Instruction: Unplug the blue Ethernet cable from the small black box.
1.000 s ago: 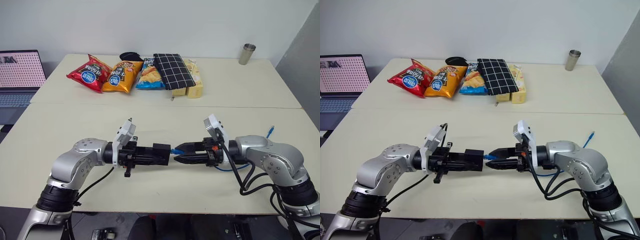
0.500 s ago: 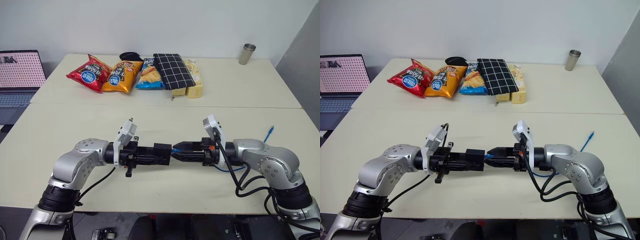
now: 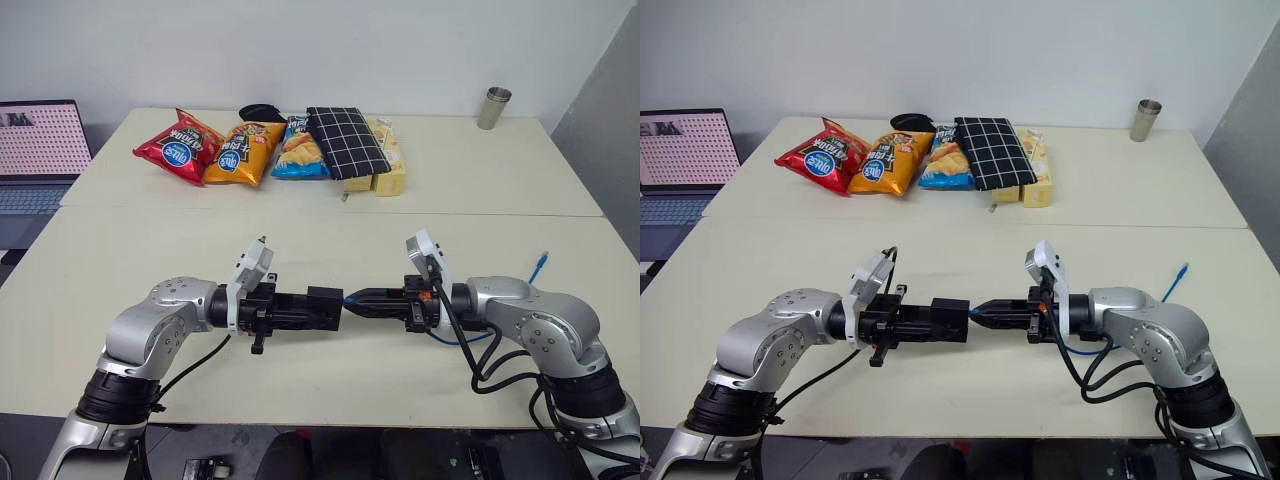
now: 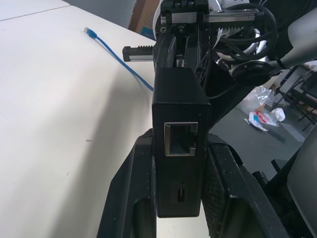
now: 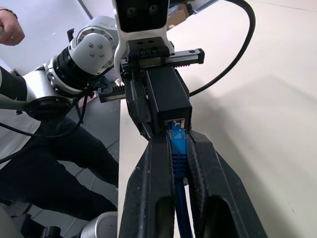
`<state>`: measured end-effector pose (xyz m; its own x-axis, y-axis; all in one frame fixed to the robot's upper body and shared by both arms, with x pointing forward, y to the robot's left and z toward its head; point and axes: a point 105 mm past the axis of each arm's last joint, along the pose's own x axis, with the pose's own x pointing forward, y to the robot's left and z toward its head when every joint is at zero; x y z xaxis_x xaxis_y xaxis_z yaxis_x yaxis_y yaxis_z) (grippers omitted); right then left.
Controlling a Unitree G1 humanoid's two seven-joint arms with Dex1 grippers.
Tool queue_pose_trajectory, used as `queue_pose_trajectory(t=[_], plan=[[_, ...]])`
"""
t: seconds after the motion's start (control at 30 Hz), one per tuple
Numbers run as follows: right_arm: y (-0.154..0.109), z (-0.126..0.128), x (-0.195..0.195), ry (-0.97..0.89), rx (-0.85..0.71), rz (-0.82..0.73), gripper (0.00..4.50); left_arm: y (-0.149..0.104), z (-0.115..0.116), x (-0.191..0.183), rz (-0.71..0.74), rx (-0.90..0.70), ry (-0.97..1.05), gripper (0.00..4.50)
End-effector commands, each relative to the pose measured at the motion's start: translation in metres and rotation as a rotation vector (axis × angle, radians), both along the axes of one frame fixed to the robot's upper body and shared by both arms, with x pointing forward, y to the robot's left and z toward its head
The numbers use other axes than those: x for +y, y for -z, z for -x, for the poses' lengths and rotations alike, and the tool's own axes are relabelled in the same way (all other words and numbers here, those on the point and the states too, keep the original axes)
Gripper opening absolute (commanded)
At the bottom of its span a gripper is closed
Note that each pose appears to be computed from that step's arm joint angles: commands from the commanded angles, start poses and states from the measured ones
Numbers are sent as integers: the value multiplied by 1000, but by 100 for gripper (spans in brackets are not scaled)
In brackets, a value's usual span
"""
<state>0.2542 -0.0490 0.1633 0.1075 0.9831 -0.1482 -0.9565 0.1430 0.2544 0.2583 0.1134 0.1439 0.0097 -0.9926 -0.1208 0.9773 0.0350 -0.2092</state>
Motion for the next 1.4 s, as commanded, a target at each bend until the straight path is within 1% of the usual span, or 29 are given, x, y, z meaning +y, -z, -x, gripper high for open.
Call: queue_pose_trajectory(t=[0.03, 0.13, 0.23, 0.3, 0.47, 0.57, 0.6, 0.67, 0.73, 0.8, 0.9, 0.93, 0.97, 1.0, 1.07, 1.1, 1.17, 1.2, 1.27, 1.33, 1.4], plan=[[-10, -1, 4, -25, -49, -7, 8, -9, 8, -6, 28, -26, 56, 79], [-9, -1, 1, -40, -31, 6, 8, -7, 10, -5, 17, -27, 60, 79], [-5, -6, -9, -20, -4, 28, 8, -6, 5, 3, 5, -31, 17, 79], [0, -12, -21, 29, 2, 52, 8, -7, 0, 10, 0, -34, -27, 79], [10, -27, -43, 148, -16, 104, 8, -10, -4, 23, -6, -41, -90, 79], [15, -47, -55, 292, -81, 132, 8, -12, -7, 29, -12, -49, -140, 79], [19, -65, -62, 402, -160, 185, 8, -12, -12, 31, -12, -56, -177, 79], [23, -91, -74, 573, -295, 271, 8, -12, -19, 31, -9, -65, -227, 79], [25, -108, -85, 691, -391, 337, 8, -11, -25, 30, -7, -72, -266, 79], [29, -119, -93, 762, -455, 386, 81, -7, -33, 29, -12, -95, -325, 79], [26, -121, -93, 769, -502, 387, 157, -4, -48, 30, -24, -139, -417, 79], [24, -121, -92, 763, -513, 380, 171, -3, -51, 30, -25, -147, -435, 79], [21, -120, -91, 754, -520, 369, 208, -2, -56, 31, -35, -166, -476, 79], [17, -118, -90, 743, -527, 359, 233, -1, -62, 33, -42, -183, -517, 79], [8, -111, -84, 688, -544, 322, 277, 0, -77, 38, -61, -253, -616, 79], [4, -103, -76, 625, -535, 292, 303, 0, -88, 44, -71, -295, -698, 79], [-5, -80, -57, 463, -483, 202, 348, -1, -105, 53, -98, -391, -826, 79], [-9, -70, -50, 402, -458, 168, 366, -1, -109, 56, -110, -428, -858, 79], [-21, -51, -36, 300, -443, 122, 366, 1, -120, 61, -114, -491, -936, 79], [-26, -52, -30, 311, -458, 145, 366, 3, -129, 67, -114, -558, -1024, 79], [-28, -55, -27, 335, -471, 157, 366, 6, -135, 69, -99, -581, -1080, 79]])
